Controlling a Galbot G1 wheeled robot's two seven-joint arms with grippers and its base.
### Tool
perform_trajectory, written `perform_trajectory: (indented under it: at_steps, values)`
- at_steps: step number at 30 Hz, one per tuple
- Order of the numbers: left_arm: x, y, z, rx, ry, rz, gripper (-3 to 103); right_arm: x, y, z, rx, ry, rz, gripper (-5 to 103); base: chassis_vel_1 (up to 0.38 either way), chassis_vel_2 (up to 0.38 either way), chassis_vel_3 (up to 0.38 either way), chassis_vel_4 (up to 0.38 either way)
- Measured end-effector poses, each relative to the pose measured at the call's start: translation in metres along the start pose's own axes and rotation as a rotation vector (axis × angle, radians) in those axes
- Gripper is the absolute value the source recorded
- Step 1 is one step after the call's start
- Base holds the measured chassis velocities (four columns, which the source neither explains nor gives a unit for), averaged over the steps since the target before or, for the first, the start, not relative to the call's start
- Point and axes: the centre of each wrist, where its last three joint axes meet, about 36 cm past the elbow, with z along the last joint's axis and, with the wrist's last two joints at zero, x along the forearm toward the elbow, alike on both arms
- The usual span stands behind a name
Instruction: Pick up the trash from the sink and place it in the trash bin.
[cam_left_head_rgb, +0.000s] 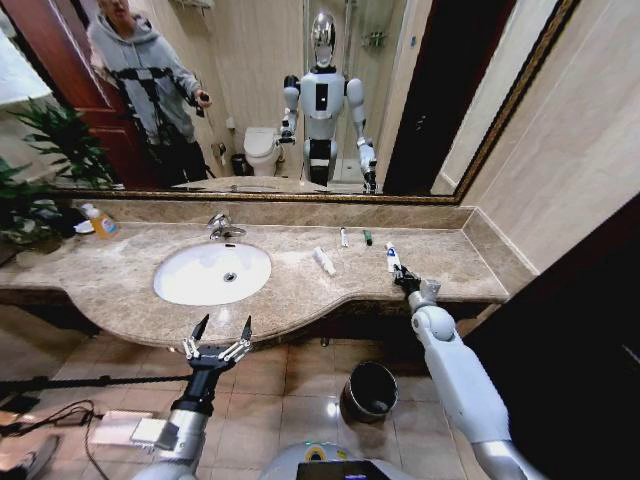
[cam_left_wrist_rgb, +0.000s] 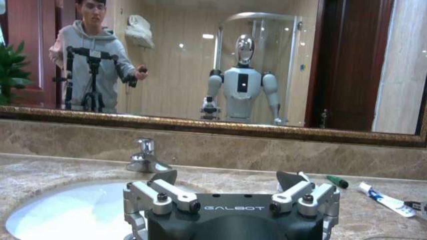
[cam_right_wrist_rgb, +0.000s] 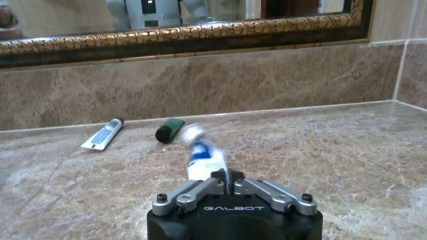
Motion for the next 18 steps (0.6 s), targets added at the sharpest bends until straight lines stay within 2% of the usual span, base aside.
perform_trajectory:
  at_steps: [1,11,18]
  values:
    - [0.000,0.000,0.000,0.000,0.000,0.000,100,0.001,-0.001,-0.001,-0.004,0.000,-0.001,0,0.000,0.000,0.000,0.000]
    - [0.000,0.000,0.000,0.000,0.000,0.000,100,0.010,0.002,-0.001,-0.012,-0.004,-0.009,0,0.000,0.000,0.000,0.000]
    - [0.000,0.000,0.000,0.000,0.000,0.000,100,0.032,0.001,-0.016,-0.004,-0.048,-0.027,0,0.000,0.000,0.000,0.000]
